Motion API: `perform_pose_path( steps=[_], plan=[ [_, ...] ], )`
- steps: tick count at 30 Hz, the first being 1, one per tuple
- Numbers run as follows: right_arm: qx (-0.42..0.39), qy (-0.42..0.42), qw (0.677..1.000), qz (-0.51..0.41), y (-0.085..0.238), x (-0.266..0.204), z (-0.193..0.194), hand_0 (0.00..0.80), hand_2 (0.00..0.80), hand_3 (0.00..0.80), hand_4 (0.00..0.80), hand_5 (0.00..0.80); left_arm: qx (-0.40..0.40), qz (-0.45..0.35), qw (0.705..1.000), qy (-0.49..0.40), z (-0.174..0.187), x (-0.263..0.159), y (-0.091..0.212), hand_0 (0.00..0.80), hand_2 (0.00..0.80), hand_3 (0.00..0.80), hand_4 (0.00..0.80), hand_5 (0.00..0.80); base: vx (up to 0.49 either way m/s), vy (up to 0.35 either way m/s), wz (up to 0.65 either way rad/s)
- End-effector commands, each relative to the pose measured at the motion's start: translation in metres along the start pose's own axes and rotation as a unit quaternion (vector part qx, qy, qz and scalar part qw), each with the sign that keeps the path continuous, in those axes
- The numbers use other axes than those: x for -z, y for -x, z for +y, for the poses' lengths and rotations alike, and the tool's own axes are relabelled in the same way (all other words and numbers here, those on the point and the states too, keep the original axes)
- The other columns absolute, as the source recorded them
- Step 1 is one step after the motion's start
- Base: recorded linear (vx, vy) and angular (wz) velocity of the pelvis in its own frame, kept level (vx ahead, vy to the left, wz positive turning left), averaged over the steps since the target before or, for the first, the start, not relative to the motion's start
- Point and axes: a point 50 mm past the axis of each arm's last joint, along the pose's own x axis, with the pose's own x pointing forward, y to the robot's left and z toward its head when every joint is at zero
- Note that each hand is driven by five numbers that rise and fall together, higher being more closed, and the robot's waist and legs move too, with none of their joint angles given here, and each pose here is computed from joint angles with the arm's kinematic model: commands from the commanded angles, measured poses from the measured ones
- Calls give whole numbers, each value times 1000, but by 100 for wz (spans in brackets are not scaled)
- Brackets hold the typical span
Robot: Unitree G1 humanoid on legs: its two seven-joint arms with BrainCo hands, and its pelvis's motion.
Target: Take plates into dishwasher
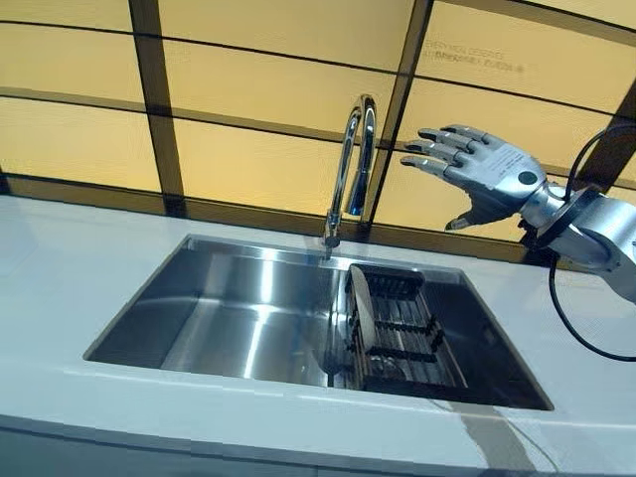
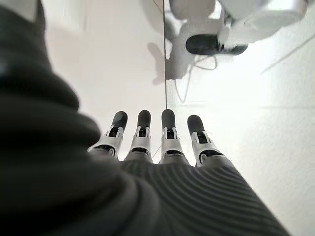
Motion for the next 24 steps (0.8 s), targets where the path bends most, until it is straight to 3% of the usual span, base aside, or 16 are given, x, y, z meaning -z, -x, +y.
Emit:
perform_pose_path(
  steps=[1, 10, 16, 24],
  plan=[
    [10, 22, 999, 36, 6, 19, -6, 0, 0, 0, 0, 0, -8, -6, 1000, 6, 5, -7, -1, 0, 0, 0, 0, 0, 31, -197, 96],
    [-13, 10, 1000, 26, 4, 19, -11, 0, 0, 0, 0, 0, -15, 13, 1000, 22, 11, 10, 2, 0, 0, 0, 0, 0, 20, -262, 37],
    [-33, -25, 999, -5, -4, 5, -22, 0, 0, 0, 0, 0, -7, 4, 1000, 21, 2, 11, 2, 0, 0, 0, 0, 0, 2, -162, 9],
    [-101, -69, 991, -49, -10, -18, -9, 0, 0, 0, 0, 0, 8, -17, 1000, 17, -9, 0, 1, 0, 0, 0, 0, 0, 7, -62, 1]
  ],
)
